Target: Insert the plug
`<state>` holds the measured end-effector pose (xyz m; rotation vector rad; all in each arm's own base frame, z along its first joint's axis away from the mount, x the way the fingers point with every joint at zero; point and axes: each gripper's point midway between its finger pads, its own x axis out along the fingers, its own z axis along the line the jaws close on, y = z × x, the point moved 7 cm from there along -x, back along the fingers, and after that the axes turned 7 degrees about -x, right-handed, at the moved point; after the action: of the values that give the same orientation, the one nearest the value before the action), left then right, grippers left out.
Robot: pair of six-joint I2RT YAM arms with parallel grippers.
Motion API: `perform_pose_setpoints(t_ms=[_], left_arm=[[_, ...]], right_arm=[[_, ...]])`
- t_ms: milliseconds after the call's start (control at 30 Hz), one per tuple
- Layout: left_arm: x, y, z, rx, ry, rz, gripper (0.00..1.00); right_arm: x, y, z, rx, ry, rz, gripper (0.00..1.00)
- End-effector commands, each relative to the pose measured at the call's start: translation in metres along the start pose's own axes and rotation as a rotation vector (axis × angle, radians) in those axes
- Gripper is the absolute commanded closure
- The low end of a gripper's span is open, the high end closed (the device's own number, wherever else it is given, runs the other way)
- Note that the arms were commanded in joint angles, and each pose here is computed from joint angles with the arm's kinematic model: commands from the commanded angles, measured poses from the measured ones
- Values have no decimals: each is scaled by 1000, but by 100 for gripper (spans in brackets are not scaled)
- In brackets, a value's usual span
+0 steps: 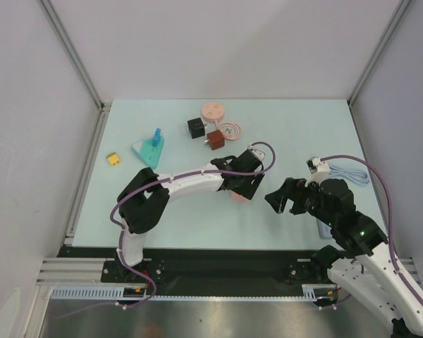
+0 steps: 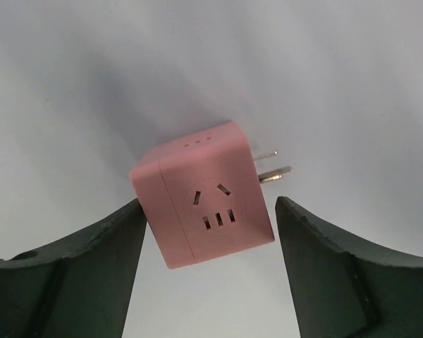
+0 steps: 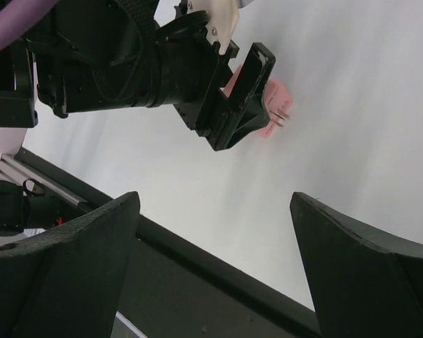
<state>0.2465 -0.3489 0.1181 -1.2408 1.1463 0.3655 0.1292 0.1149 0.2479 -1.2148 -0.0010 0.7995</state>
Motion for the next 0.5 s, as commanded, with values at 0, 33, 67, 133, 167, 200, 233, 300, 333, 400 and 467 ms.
perform_pose_setpoints(t_ms=[0,33,67,133,167,200,233,300,333,400,467], left_arm=[[2,-13,-2,-40,-30,-33,24],[3,-12,-2,-43,-32,-29,30],[2,-12,-2,-43,-35,-29,33],[2,-10,0,-45,-39,-23,50],[2,-10,0,-42,-38,-22,56],[1,-10,1,-39,-36,-19,62],[1,-8,0,-23,-18,-10,74],[0,-6,-2,-2,14,-1,82],[-3,-4,-4,26,57,12,90],[-7,-3,-5,46,84,8,98],[-22,-4,-3,98,122,-14,100]], right_arm=[[1,-5,4,-2,-37,-34,6],[2,-4,4,-4,-38,-28,6],[2,-5,5,-6,-42,-30,6],[1,-7,5,-7,-41,-35,6],[1,-8,6,-11,-44,-38,6],[1,-11,7,-10,-45,-44,6],[1,-12,7,-10,-46,-47,6],[2,-14,9,-6,-56,-54,6],[3,-15,10,-1,-59,-53,6],[6,-16,12,1,-76,-53,6],[9,-17,13,6,-84,-45,6]])
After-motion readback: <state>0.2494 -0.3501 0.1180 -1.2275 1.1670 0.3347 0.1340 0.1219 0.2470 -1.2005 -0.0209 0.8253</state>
